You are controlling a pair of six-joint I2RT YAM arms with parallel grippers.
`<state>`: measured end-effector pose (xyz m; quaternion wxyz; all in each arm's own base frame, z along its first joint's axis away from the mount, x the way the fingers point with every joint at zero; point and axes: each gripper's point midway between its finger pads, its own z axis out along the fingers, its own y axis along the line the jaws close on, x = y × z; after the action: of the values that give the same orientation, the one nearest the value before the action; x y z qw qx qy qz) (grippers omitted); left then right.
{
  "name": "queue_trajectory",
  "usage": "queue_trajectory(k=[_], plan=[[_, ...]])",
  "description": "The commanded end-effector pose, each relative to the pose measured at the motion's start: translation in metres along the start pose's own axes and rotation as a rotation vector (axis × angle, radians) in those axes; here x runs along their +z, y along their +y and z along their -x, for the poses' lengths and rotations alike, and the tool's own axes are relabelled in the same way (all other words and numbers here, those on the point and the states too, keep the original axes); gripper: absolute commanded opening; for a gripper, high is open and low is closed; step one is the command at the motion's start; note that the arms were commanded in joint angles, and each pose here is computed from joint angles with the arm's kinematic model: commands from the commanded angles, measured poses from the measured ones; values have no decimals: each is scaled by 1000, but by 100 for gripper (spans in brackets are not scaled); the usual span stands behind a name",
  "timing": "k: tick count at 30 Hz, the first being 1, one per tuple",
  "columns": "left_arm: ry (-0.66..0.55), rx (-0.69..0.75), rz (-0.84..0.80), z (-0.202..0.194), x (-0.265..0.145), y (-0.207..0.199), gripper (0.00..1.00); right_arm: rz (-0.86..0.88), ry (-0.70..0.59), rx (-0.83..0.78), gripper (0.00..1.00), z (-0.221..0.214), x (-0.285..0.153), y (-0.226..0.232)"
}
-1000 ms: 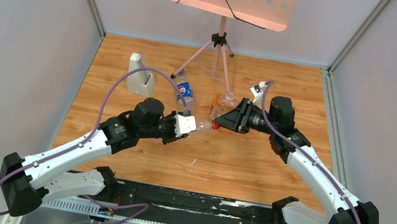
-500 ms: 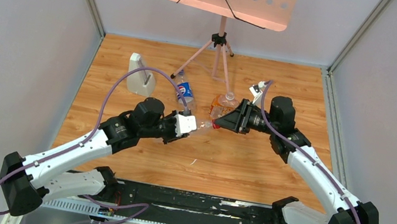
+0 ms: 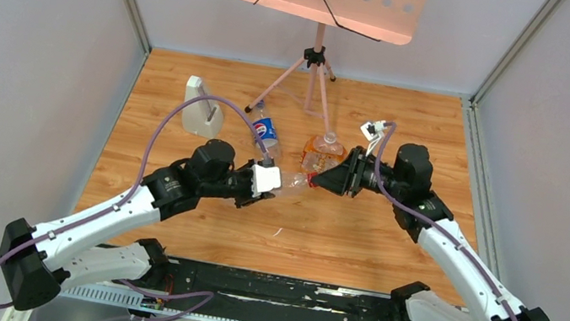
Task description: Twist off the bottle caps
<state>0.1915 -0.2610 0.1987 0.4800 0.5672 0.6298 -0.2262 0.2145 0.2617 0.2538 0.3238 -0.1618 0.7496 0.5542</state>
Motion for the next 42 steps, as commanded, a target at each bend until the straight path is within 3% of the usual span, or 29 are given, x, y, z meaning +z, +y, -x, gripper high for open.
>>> queue_trajectory(k=[1, 12, 20, 28, 35, 39, 42], plan=[[-119, -15, -138, 28, -4, -25, 0, 157, -65, -361, 0, 10, -10, 31], [-231, -45, -365, 53, -19, -55, 0, 385, 3, -685, 0, -21, -28, 57], [-283, -65, -471, 67, -28, -67, 0, 369, -49, -831, 0, -16, -29, 54], [-272, -97, -545, 67, -26, -74, 0, 471, -6, -973, 0, -35, -31, 56], [-254, -103, -551, 64, -24, -74, 0, 450, -46, -1072, 0, -35, -33, 57], [-237, -103, -510, 60, -21, -69, 0, 427, -47, -1019, 15, -31, -33, 59], [-236, -100, -489, 60, -20, -66, 0, 387, -54, -963, 19, -26, -32, 57]])
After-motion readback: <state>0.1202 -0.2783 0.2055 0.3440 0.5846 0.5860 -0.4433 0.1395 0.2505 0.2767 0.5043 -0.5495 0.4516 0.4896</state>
